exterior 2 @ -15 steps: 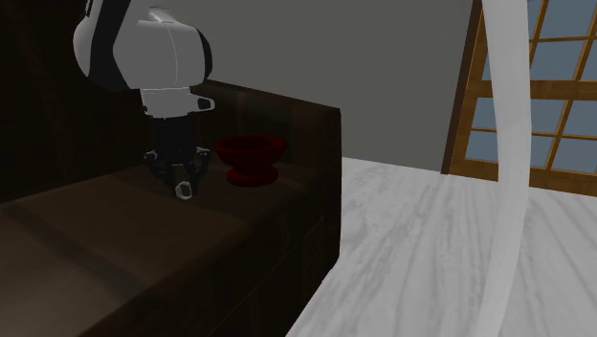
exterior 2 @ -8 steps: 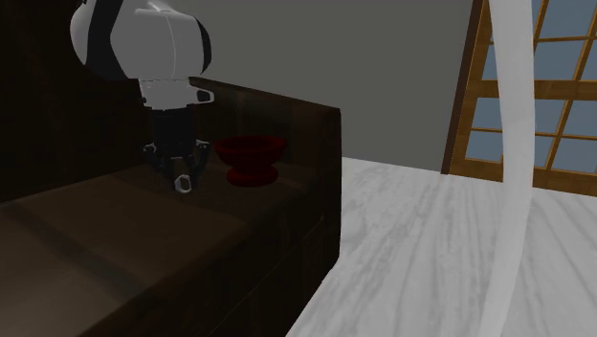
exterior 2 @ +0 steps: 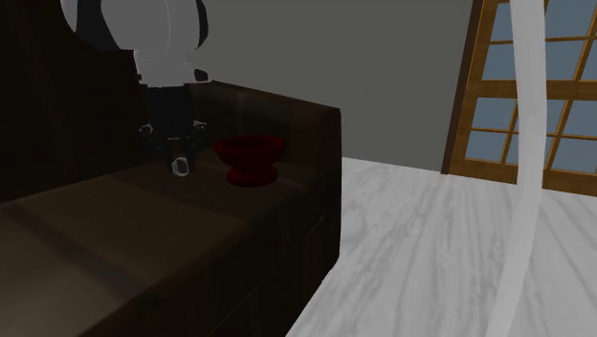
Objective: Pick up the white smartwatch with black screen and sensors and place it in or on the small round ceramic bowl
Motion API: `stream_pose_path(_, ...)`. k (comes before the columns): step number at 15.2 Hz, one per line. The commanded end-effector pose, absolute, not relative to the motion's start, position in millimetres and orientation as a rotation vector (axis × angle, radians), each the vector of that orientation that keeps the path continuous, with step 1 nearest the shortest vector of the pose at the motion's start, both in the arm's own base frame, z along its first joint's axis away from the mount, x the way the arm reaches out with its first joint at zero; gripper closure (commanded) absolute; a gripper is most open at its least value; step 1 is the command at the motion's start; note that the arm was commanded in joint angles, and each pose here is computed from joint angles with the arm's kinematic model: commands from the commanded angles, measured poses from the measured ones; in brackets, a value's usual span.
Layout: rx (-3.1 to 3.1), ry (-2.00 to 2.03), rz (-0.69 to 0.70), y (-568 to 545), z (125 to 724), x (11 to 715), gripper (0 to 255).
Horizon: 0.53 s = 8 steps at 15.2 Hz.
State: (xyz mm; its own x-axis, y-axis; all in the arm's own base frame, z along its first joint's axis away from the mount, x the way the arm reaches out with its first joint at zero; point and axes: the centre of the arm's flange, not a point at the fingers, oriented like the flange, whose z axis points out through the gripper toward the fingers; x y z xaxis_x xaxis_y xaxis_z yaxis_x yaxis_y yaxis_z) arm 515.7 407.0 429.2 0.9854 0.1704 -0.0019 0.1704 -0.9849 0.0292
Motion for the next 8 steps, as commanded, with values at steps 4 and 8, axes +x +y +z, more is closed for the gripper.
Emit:
stream_pose_path(4,3.101,0.266,0.0,407,457,516,255)
stream_pose_path(8,3.101,0.266,0.0,407,479,516,255)
